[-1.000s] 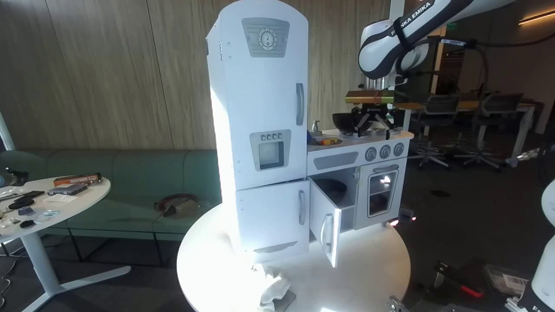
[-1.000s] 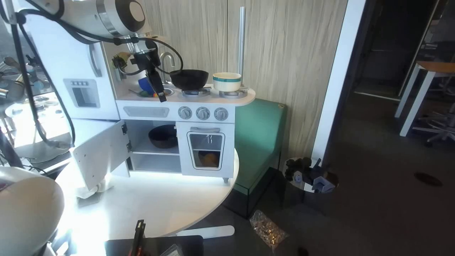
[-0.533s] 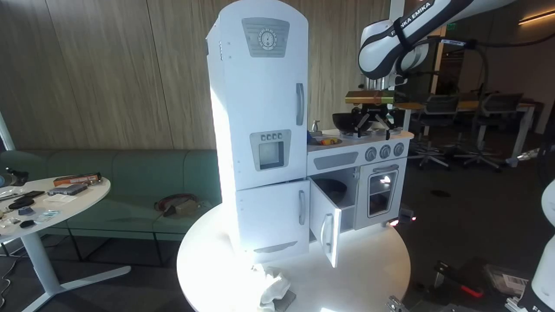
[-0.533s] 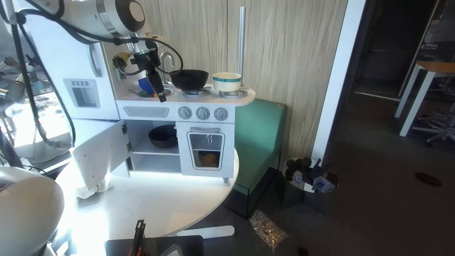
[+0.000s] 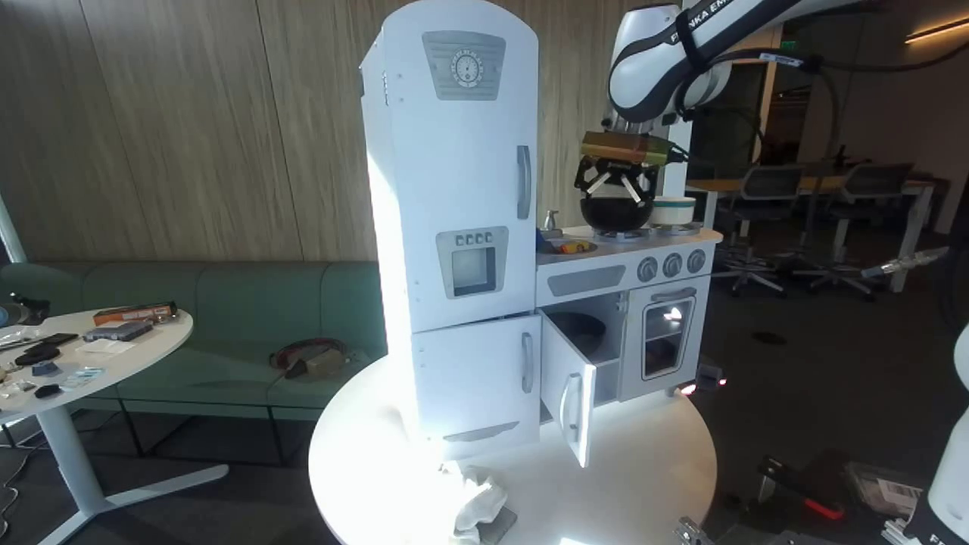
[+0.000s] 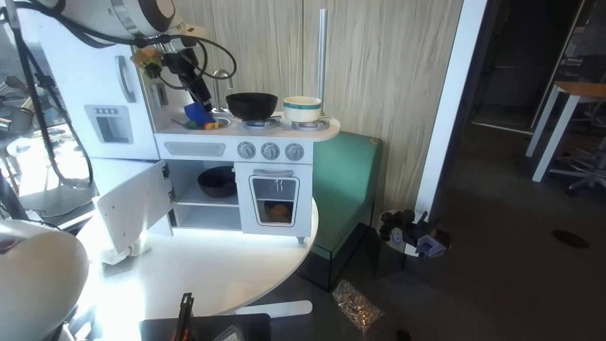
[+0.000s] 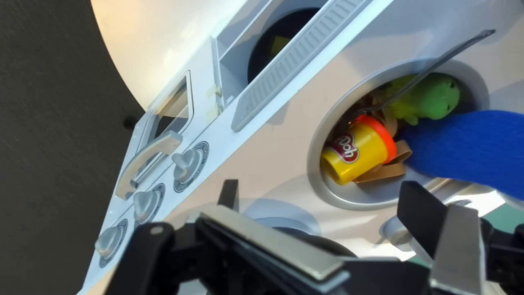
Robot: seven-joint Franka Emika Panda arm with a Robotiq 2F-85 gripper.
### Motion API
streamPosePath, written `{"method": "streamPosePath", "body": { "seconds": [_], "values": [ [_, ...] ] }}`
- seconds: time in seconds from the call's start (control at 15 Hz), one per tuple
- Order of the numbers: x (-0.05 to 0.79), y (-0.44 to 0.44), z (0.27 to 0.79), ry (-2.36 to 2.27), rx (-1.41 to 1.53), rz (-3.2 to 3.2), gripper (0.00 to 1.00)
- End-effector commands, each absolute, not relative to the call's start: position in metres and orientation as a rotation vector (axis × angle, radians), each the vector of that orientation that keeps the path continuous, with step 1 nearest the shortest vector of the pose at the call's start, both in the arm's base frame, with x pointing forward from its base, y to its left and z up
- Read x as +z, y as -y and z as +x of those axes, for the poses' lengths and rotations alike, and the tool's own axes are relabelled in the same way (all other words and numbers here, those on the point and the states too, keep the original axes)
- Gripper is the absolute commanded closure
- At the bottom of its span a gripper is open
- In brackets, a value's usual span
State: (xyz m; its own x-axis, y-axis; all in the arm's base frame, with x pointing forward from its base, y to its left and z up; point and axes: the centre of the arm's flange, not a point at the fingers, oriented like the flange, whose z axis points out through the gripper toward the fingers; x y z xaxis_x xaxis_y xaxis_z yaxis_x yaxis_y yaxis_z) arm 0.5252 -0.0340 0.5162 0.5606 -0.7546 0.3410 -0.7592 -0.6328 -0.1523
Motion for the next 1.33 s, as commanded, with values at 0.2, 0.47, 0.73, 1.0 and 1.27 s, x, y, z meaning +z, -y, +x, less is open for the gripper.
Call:
{"method": "streamPosePath", "body": {
  "seconds": [0.2, 0.47, 0.73, 1.0, 1.27],
  "values": [
    [0.573, -0.014, 0.497, 1.065, 0.486, 2.762, 0.0],
    [0.604, -0.042, 0.455, 0.96, 0.446, 2.786, 0.0],
    [0.629, -0.067, 0.431, 0.684, 0.6, 2.86, 0.0],
    [0.644, -0.056, 0.454, 0.416, 0.756, 2.875, 0.0],
    [0.647, -0.052, 0.461, 0.377, 0.818, 2.87, 0.0]
  ]
}}
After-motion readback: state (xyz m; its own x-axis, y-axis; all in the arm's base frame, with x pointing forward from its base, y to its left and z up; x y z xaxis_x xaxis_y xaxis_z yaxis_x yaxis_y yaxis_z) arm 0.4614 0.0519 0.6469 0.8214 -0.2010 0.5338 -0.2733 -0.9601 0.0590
